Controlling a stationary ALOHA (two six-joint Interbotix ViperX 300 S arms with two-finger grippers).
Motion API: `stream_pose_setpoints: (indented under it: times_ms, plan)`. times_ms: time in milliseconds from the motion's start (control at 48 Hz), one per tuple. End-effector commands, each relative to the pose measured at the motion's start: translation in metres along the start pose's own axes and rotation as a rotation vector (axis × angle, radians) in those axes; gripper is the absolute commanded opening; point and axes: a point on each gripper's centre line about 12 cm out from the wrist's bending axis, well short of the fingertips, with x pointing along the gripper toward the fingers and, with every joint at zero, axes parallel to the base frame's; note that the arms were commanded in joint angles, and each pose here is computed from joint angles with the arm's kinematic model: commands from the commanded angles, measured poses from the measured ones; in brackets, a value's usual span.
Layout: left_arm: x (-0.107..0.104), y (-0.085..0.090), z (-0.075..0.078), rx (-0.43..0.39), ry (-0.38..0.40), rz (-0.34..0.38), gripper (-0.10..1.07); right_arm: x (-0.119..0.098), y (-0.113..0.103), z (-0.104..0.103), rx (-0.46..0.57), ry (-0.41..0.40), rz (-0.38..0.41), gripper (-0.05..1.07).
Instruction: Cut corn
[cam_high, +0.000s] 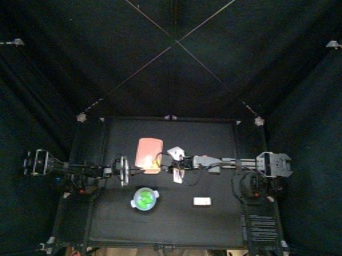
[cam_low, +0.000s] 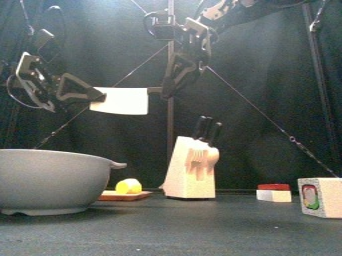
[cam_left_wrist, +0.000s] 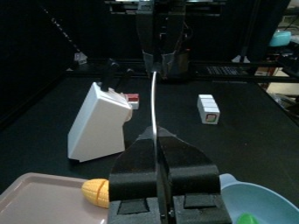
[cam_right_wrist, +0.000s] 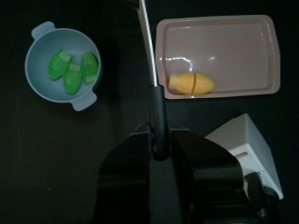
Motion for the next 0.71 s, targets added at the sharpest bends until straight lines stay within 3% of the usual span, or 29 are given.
stream_pose_setpoints:
  times_ms: [0,333,542,688]
  plan:
    - [0.004,0.007,0.0,0.009,-0.001,0.02,0.21,-0.01,0.001,0.008,0.002,-0.051,0.002,0.44]
    - [0.002,0.029,-0.004,0.193,0.028,-0.046,0.2,0.017,-0.014,-0.009,0.065,-0.049,-0.003,0.43]
    - [0.003,0.054,-0.012,0.173,0.081,-0.036,0.19,0.022,-0.03,-0.006,0.109,-0.076,-0.021,0.43]
    - [0.013,0.067,-0.022,0.163,0.14,-0.104,0.19,0.026,-0.032,-0.006,0.113,-0.07,-0.023,0.43]
